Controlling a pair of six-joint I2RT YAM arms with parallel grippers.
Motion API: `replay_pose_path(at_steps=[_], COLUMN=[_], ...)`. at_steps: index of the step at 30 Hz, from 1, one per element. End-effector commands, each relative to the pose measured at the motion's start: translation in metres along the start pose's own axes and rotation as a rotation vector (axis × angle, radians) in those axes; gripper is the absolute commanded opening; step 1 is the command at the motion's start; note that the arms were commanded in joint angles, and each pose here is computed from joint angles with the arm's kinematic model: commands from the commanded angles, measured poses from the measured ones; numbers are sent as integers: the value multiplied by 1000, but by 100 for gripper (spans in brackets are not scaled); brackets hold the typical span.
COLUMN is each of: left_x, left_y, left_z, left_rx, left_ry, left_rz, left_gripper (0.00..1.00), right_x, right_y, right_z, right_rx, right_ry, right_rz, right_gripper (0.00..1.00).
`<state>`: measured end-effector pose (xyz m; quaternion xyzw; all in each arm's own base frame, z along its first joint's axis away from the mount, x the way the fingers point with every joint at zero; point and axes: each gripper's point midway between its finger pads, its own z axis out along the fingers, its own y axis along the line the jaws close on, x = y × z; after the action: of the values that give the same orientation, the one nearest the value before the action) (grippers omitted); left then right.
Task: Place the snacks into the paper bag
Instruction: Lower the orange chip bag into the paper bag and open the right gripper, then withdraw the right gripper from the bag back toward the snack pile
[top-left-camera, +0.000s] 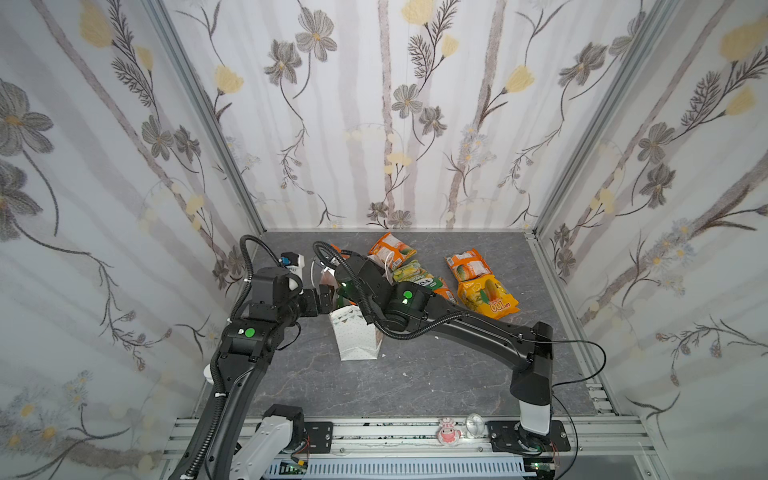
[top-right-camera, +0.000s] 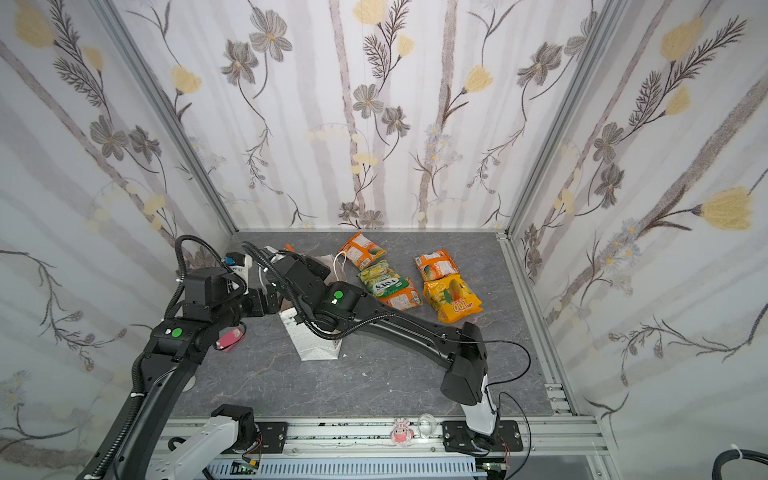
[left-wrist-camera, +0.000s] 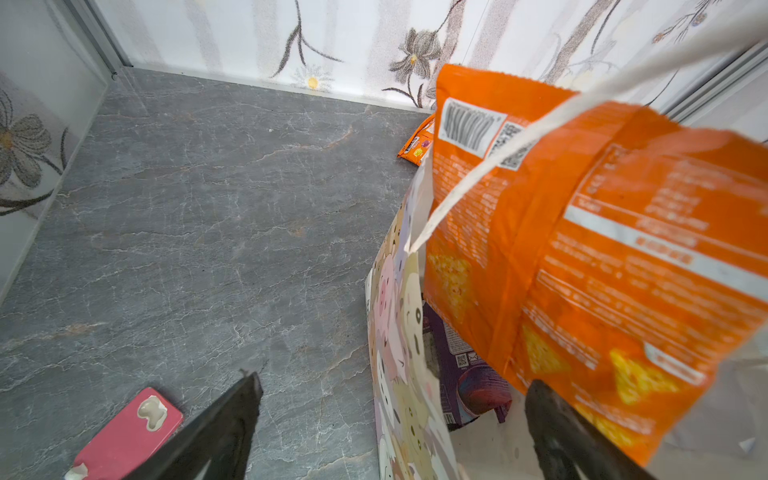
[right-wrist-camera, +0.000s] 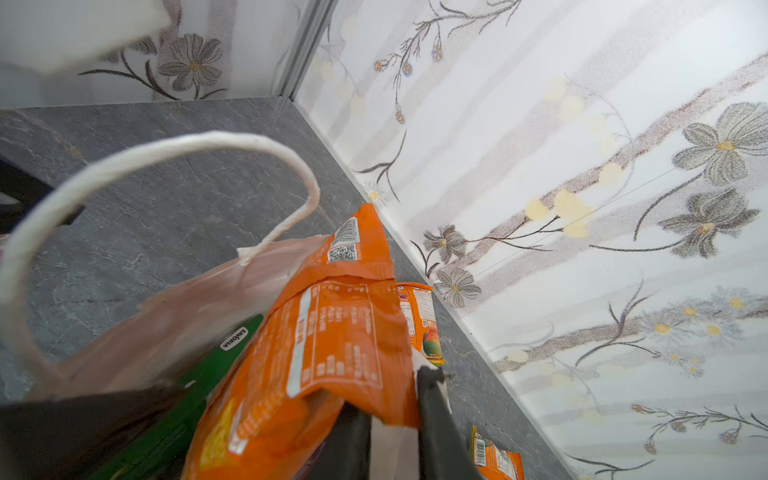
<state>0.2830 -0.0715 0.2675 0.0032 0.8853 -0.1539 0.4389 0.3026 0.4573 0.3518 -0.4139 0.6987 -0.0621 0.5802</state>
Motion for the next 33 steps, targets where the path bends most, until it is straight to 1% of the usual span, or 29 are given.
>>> replay_pose_path(at_steps=[1, 6, 11, 13, 18, 21, 23, 24, 27, 30, 33], left_x=[-2, -1, -1, -1, 0, -1, 0, 0, -1, -3, -4], left_y=[1, 1, 1, 2, 3, 3, 4, 5, 4, 3, 3], left_z=[1, 4, 6, 6, 7, 5, 4, 3, 0, -1, 0], left_rx=[-10, -4, -5, -10, -14, -16, -24, -27, -22, -19, -24], left_ry=[-6, 7, 14, 16, 18, 14, 10, 3, -8, -14, -12], left_rz=[2, 0, 1, 0, 0, 4, 4, 4, 3, 4, 7], left_gripper=[100, 99, 99, 99, 99, 98, 99, 99, 99, 98, 98], right_x=[-10, -9, -13, -18, -37, -35, -23, -17, 18, 62, 109], right_y=[-17, -33, -28, -27, -33, -40, -45, -58, -78, -89, -83], right_z=[-15, -25, -30, -36, -64, -83, -90, -100, -111, -121, -127], right_rx=[21, 66, 10, -25, -158, -230, -233, -216, -119, -39, -34], right_ry=[-21, -10, -30, -50, -132, -160, -152, -162, -128, -65, -5], right_rz=[49, 40, 74, 108, 236, 316, 355, 387, 437, 529, 612], right_gripper=[23, 29, 30, 30, 29, 29, 30, 30, 31, 34, 37])
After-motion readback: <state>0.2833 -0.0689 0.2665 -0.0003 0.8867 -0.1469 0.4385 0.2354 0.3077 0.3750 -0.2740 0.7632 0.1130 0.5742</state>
